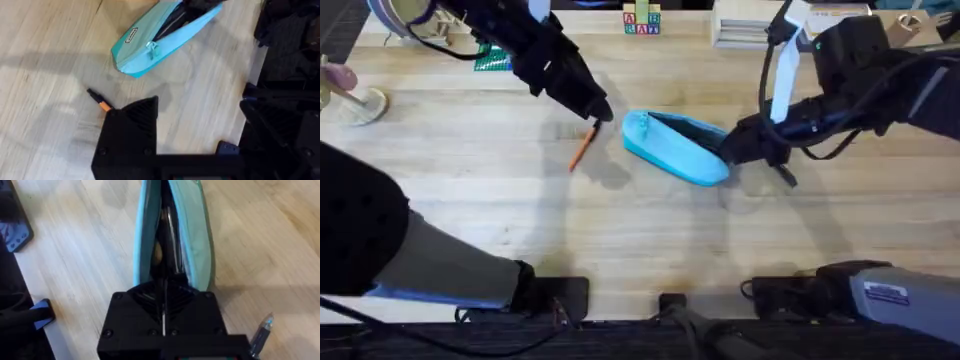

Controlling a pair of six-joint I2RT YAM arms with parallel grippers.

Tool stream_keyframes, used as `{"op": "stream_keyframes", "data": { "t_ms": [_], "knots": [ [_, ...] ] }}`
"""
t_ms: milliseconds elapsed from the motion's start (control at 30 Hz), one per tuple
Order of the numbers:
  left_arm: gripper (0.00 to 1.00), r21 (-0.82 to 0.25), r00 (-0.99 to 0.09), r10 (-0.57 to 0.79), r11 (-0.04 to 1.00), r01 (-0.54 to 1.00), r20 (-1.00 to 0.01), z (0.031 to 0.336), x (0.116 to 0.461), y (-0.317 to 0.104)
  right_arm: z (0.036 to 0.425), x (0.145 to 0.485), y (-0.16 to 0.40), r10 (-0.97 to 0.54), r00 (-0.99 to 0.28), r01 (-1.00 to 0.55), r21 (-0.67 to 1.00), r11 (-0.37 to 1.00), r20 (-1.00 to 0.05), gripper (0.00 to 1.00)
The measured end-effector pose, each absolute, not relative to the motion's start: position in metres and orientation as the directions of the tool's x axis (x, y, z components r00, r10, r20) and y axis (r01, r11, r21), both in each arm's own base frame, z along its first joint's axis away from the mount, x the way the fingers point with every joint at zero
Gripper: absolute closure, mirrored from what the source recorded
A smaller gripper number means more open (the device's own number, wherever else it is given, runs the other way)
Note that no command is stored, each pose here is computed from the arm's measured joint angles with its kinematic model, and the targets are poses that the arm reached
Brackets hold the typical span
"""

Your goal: Unzip the bag, pick up the pens from the table one at a time and place them inside, then zip the bag closed.

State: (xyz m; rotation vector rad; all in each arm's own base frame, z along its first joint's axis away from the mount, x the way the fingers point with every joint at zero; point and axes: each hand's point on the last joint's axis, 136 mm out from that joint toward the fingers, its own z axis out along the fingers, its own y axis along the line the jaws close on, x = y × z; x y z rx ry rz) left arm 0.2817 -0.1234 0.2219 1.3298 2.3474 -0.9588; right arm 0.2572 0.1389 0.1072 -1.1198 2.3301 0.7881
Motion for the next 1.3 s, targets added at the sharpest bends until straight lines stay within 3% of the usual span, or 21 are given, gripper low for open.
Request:
{"op": "stream_keyframes", "data": {
  "t_ms": [333, 433, 500, 667, 700, 1300],
  "knots": [
    [0.005, -0.411, -0.538, 0.655, 0.357, 0.839, -0.53, 0.2219, 0.2817, -0.1234, 0.0987, 0.2577, 0.1394, -0.557, -0.596, -0.795, 0.328, 0.51, -0.578, 0.959],
    [0.005, -0.411, -0.538, 0.655, 0.357, 0.839, -0.53, 0.2219, 0.2817, -0.1234, 0.0988, 0.2577, 0.1394, -0.557, -0.596, -0.795, 0.328, 0.51, -0.578, 0.906],
    [0.006, -0.411, -0.539, 0.655, 0.357, 0.839, -0.53, 0.2219, 0.2817, -0.1234, 0.0988, 0.2577, 0.1395, -0.557, -0.596, -0.795, 0.328, 0.51, -0.578, 0.758],
    [0.006, -0.411, -0.539, 0.655, 0.357, 0.839, -0.53, 0.2219, 0.2817, -0.1233, 0.1, 0.2571, 0.1409, -0.551, -0.598, -0.794, 0.337, 0.506, -0.582, 0.061],
    [0.006, -0.411, -0.538, 0.655, 0.357, 0.839, -0.53, 0.2218, 0.2817, -0.1233, 0.1003, 0.2571, 0.1412, -0.549, -0.599, -0.793, 0.339, 0.506, -0.583, 0.022],
    [0.006, -0.411, -0.538, 0.655, 0.357, 0.839, -0.53, 0.2219, 0.2817, -0.1234, 0.1023, 0.2591, 0.1416, -0.503, -0.657, -0.744, 0.379, 0.549, -0.562, 0.005]
  ]
}}
